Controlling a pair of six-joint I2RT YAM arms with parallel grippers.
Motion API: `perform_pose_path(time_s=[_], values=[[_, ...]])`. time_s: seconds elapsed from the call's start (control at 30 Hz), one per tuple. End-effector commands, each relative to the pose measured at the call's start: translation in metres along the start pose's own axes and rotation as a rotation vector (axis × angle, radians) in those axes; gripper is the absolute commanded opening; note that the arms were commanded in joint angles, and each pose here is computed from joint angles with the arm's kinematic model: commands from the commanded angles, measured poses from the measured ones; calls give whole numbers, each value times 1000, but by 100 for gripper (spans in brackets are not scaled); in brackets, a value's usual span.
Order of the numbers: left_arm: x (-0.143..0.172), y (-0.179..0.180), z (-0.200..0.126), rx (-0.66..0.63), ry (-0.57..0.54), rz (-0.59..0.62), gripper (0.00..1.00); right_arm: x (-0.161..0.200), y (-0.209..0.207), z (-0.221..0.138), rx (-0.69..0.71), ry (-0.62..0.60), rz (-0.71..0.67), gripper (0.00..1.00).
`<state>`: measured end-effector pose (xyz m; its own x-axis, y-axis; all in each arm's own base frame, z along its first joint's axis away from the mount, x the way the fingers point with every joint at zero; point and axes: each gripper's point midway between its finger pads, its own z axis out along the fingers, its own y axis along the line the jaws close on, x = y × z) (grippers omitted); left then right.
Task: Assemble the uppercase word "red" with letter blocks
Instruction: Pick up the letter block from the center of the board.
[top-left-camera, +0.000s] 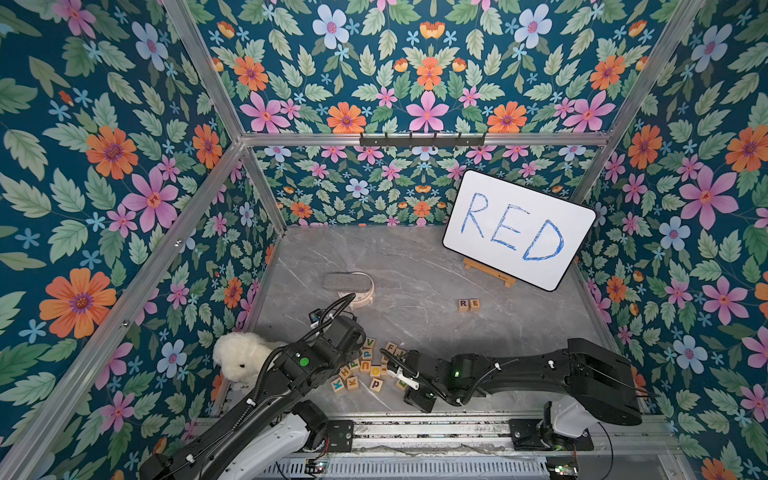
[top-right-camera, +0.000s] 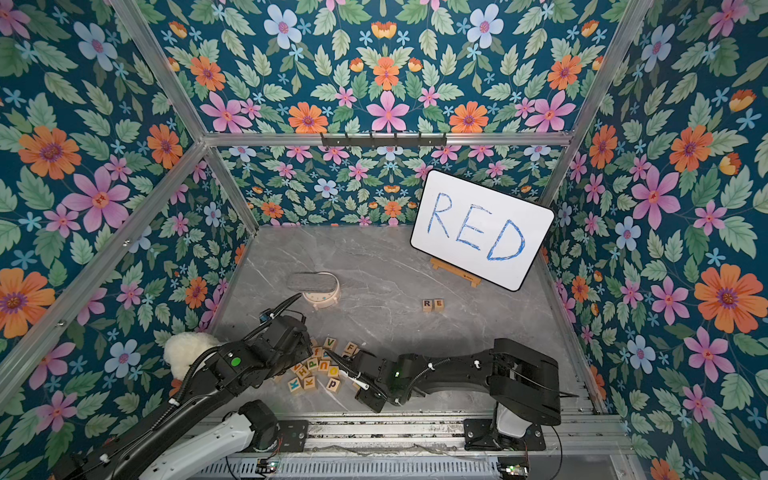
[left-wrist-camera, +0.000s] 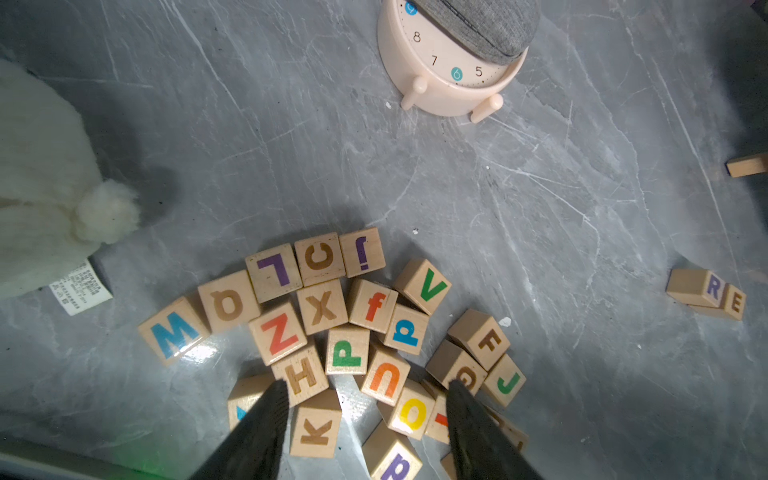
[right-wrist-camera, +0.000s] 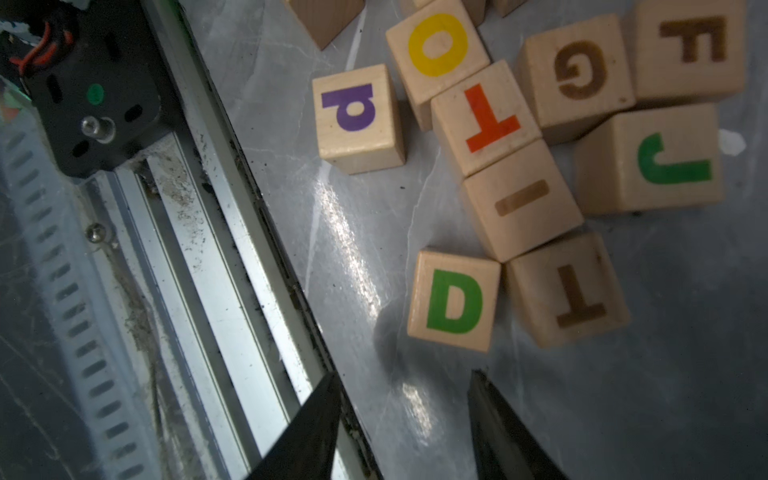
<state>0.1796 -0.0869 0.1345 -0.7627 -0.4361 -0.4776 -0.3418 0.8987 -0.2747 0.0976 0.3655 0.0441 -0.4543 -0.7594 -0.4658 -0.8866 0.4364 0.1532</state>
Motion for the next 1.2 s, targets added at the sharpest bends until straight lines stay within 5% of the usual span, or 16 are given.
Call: perform_pose_path(time_s=[0.0,1.17], values=[[0,7,-1,-31,-3,-9,63,-5,-2,2,1,-9,-11,52],[4,2,3,11,7,-15,64,-9,-33,34,127,56,63,55]])
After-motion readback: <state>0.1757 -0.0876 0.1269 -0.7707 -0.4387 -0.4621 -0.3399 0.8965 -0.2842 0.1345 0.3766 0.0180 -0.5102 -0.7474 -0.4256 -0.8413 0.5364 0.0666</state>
